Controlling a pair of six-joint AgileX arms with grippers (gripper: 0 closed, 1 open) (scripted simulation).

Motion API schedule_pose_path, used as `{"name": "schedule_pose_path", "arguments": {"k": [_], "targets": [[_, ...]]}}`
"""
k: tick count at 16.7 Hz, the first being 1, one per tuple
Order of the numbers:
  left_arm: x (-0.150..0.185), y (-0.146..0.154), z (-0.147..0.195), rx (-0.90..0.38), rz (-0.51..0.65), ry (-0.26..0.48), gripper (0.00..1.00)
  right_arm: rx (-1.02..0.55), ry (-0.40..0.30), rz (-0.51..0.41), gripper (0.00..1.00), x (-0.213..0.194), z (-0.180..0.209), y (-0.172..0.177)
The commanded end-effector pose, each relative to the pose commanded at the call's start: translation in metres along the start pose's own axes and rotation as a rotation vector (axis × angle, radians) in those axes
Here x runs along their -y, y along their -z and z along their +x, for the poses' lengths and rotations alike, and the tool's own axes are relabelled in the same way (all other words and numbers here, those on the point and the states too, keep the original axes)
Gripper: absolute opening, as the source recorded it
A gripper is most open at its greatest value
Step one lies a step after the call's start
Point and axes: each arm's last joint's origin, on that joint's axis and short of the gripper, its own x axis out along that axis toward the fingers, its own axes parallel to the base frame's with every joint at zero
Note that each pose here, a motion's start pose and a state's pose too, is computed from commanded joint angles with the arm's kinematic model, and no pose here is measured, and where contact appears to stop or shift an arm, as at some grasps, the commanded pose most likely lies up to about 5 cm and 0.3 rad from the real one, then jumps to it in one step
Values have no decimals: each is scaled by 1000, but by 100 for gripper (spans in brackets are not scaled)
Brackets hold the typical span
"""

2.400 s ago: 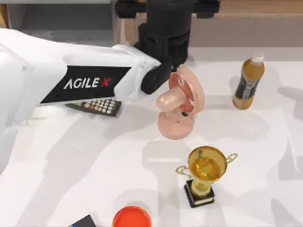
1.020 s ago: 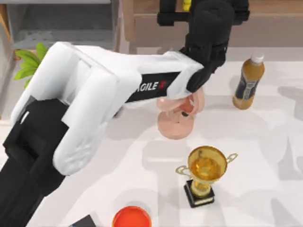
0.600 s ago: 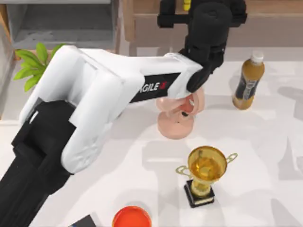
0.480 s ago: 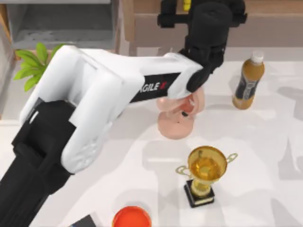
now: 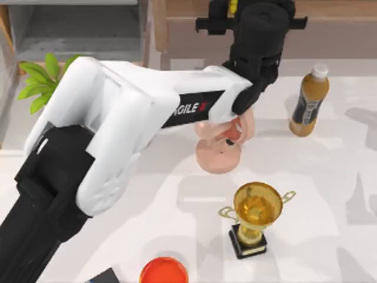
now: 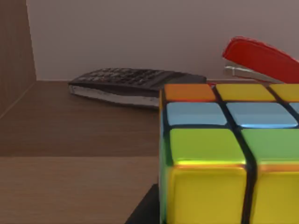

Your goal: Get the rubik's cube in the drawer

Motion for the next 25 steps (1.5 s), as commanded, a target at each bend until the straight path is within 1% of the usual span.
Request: {"name": "schedule_pose_path", "arguments": {"k": [3, 4, 13, 15, 17, 18, 20, 22, 24, 25], "targets": [[0, 0, 0, 0, 0, 0, 2, 0, 0, 0, 100, 0, 0, 0], [0, 0, 0, 0, 0, 0, 0, 0, 0, 0, 100, 0, 0, 0], [2, -3, -2, 6, -2, 6, 0, 0, 0, 0, 100, 0, 0, 0], [9, -25, -9, 58, -32, 34, 0, 0, 0, 0, 100, 0, 0, 0], [21, -43, -24, 103, -56, 87, 0, 0, 0, 0, 100, 0, 0, 0], [27, -47, -32, 110, -55, 114, 0, 0, 0, 0, 100, 0, 0, 0], [36, -39, -44, 89, -23, 144, 0, 0, 0, 0, 100, 0, 0, 0], [32, -24, -44, 43, 12, 124, 0, 0, 0, 0, 100, 0, 0, 0], [17, -15, -33, 5, 19, 65, 0, 0, 0, 0, 100, 0, 0, 0], [10, -15, -28, -3, 14, 37, 0, 0, 0, 0, 100, 0, 0, 0]]}}
